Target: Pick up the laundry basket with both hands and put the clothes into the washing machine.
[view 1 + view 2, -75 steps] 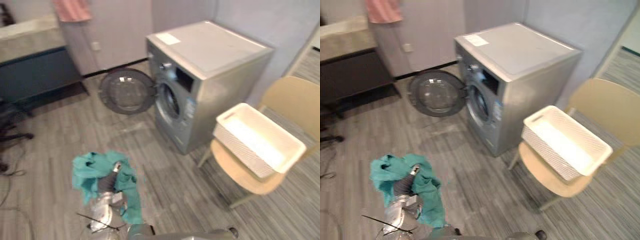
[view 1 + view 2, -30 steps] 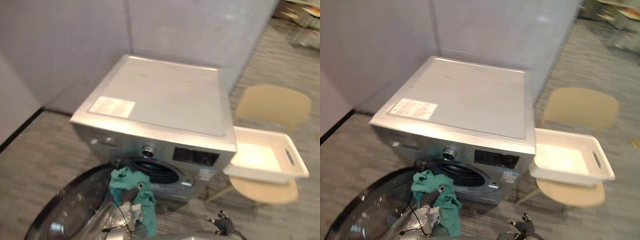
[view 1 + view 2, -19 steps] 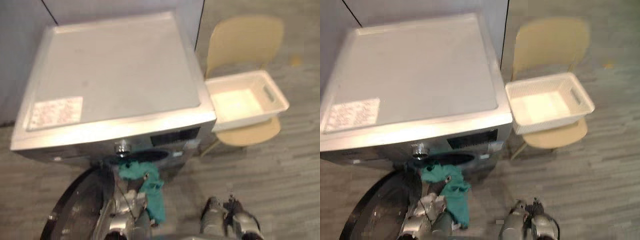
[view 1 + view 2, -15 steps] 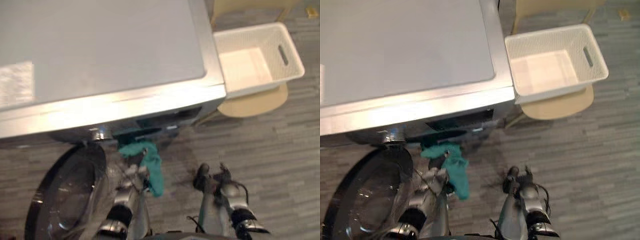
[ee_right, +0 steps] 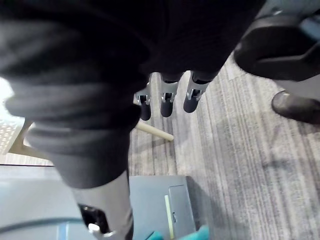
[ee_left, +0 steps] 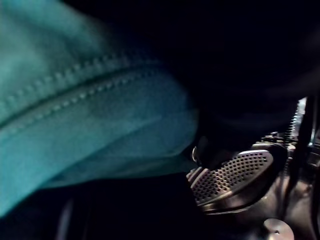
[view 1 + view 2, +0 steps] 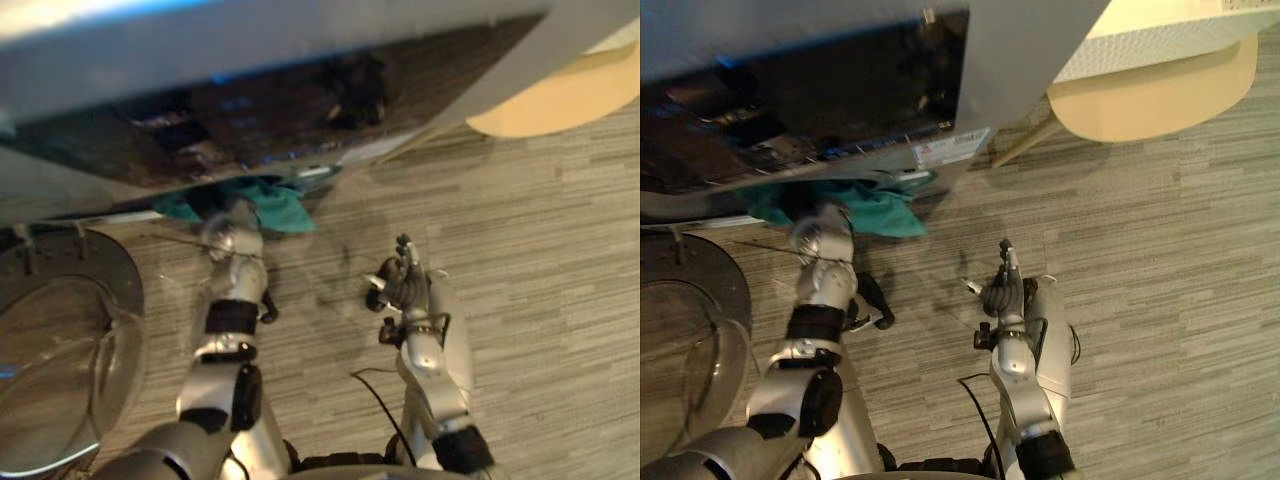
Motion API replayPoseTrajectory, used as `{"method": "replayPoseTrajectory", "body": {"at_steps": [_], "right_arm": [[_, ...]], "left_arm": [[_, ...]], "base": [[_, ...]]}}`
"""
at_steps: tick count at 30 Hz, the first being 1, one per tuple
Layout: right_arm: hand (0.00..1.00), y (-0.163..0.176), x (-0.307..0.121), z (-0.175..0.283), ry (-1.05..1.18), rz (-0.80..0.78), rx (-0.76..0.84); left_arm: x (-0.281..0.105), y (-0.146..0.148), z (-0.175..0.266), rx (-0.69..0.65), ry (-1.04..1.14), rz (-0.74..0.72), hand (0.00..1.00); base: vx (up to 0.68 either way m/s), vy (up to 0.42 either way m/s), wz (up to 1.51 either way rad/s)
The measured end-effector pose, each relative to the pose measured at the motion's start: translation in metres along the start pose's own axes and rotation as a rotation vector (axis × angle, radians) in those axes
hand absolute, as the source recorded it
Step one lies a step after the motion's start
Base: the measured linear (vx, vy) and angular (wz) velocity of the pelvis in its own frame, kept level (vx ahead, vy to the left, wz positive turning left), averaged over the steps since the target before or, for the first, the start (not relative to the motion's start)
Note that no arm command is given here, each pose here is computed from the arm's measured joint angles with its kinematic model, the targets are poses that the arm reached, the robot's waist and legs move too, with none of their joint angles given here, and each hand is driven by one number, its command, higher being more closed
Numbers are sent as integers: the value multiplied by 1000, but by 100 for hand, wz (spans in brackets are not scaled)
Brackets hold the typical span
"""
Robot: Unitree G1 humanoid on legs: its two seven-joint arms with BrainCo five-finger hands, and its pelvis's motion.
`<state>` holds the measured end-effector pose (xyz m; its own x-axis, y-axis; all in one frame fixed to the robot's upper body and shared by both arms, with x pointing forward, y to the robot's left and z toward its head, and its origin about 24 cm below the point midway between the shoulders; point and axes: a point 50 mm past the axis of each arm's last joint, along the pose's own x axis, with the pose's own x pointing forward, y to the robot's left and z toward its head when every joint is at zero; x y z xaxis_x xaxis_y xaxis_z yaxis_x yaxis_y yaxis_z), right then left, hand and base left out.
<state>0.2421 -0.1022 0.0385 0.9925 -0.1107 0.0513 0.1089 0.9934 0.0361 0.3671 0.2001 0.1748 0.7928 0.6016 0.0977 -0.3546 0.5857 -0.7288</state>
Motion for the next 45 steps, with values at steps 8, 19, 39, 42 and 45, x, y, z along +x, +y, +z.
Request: {"method": "replayPoseTrajectory", "body": {"at_steps": [8, 19, 39, 42, 45], "right_arm": [[0, -5, -18, 7, -53, 72, 58], [0, -14, -14, 9, -64, 39, 82], [0, -22, -9, 11, -78, 24, 73], [0, -21, -14, 2, -49, 44, 65], [0, -17, -16, -4, -26, 62, 62]], "left_arm": [[36, -65, 117, -44, -354, -83, 100], [5, -154, 201, -207, -537, -352, 100], [21, -157, 107, 1479, -937, -366, 0], [20, -150, 94, 1685, -1032, -354, 0], [21, -141, 86, 1741, -1045, -339, 0]], "base": [[-61, -22, -30], [11, -5, -5], [-11, 4, -2], [0, 0, 0], [-2, -11, 1]]}}
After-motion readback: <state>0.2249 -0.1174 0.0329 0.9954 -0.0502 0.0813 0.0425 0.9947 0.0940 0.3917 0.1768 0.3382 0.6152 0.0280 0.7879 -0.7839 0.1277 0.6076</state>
